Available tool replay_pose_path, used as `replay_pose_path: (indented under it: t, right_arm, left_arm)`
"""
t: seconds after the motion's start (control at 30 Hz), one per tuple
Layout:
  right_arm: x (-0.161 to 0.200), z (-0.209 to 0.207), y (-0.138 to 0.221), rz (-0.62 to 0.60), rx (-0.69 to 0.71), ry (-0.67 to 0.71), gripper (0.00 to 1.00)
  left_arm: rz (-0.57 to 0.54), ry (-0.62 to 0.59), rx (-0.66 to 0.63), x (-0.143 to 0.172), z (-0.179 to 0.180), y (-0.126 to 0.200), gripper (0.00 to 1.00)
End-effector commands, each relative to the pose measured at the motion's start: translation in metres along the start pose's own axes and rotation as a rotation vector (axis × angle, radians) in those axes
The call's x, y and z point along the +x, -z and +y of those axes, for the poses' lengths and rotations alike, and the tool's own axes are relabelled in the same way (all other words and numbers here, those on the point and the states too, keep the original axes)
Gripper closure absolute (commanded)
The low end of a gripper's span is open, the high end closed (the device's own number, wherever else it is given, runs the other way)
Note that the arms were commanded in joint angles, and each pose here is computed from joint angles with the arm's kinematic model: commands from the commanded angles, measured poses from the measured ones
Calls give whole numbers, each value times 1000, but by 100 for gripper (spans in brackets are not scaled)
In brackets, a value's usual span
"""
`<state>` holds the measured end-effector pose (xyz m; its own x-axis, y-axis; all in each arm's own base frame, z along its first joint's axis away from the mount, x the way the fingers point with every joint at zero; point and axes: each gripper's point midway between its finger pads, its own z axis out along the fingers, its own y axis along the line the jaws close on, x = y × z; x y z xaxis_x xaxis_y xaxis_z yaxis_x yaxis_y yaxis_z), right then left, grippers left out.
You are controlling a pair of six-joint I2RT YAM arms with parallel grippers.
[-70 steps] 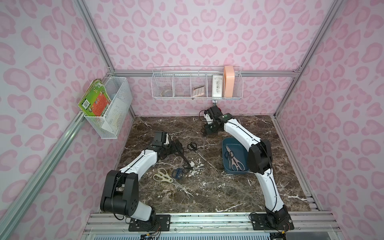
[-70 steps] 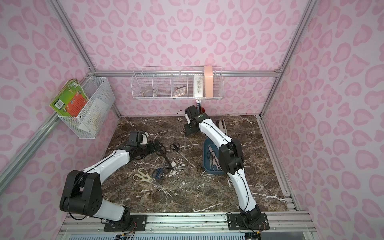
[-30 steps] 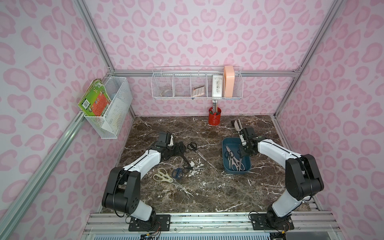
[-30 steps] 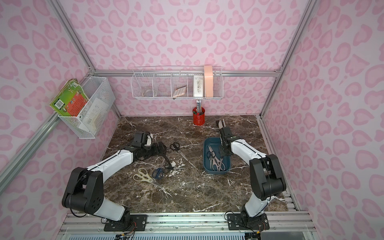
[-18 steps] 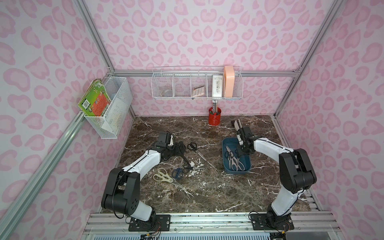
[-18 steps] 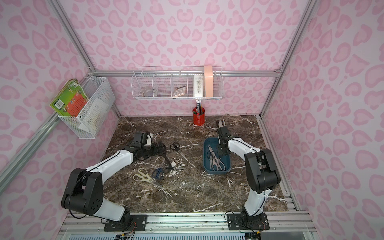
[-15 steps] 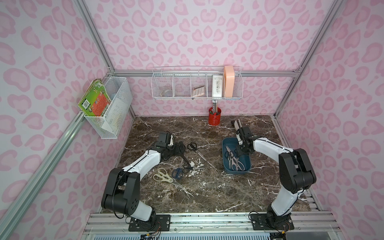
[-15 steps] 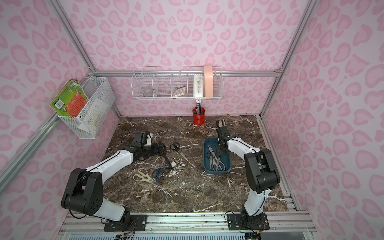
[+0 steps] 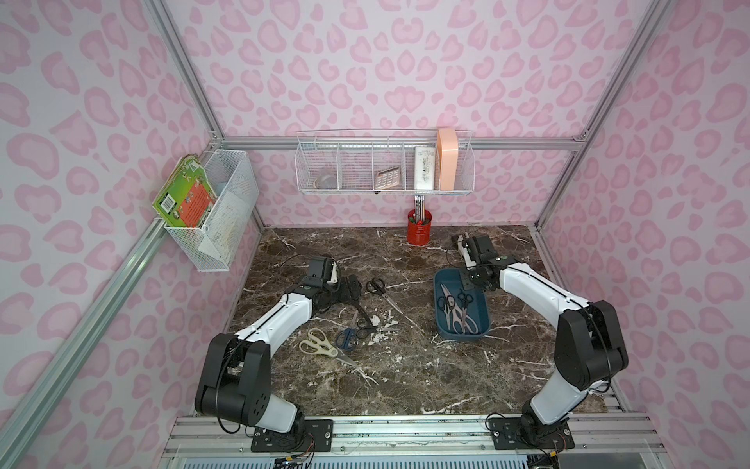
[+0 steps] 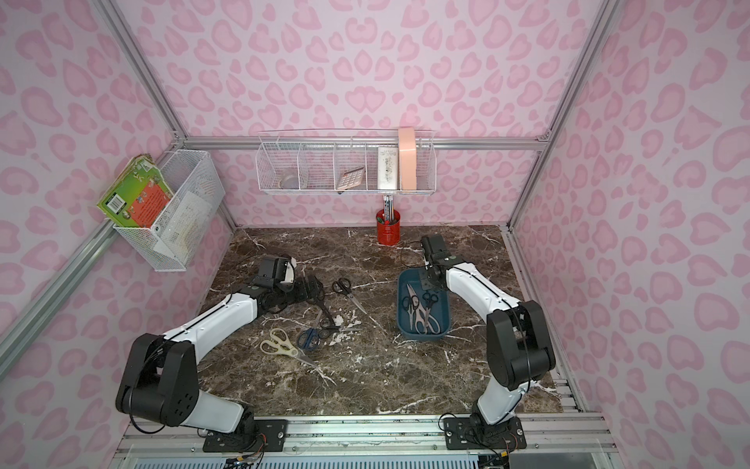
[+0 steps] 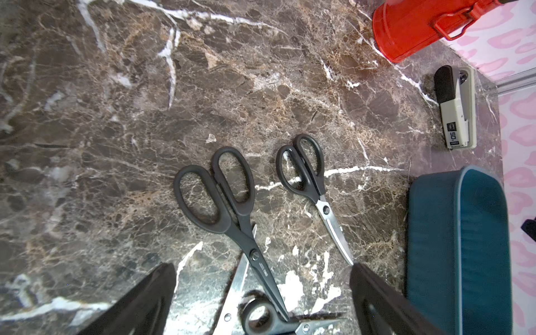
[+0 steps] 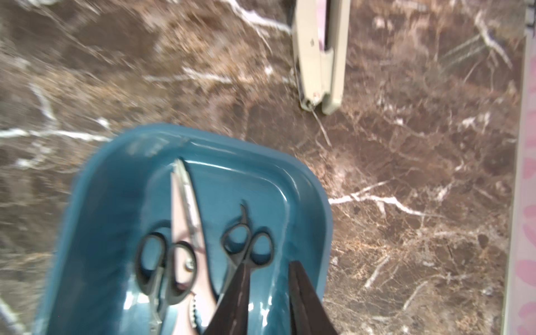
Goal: Put the scissors into the storage box
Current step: Place the scissors in the storage box, then pick up the scissors from the center of the board.
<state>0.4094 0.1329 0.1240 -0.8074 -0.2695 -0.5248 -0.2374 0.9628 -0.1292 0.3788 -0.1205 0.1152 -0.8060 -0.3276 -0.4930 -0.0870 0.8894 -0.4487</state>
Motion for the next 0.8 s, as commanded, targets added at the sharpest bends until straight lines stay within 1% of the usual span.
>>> replay_pose_path:
  t: [0.0, 0.07, 0.2, 0.27, 0.33, 0.43, 0.53, 0.77]
  right_arm:
    - [-19, 34, 13, -35, -69, 35, 72]
    - [-36, 58, 18, -69, -109, 67, 72]
    - [-57, 114, 15, -111, -223, 124, 72]
    - [-64, 142, 10, -124, -278, 154, 72]
    - [-68, 170, 1, -132, -332, 200, 72]
    - [-75, 200, -14, -115, -376, 241, 72]
    - [-80, 223, -27, -104, -409, 270, 72]
    - [-71, 263, -57, -78, -441, 328, 71]
  left_arm:
    - [3, -34, -36, -3, 2, 9, 1]
    - [6, -39, -50, -5, 3, 15, 1]
    - [-18, -55, -47, -11, 1, 31, 2]
    - [-42, -63, -70, -14, 8, 37, 1]
    - [-57, -54, -111, -14, 23, 37, 1]
    - [-37, 14, -140, -9, 40, 29, 1]
    - [-28, 42, -102, -12, 35, 24, 1]
    - [-19, 99, -99, -11, 40, 15, 2]
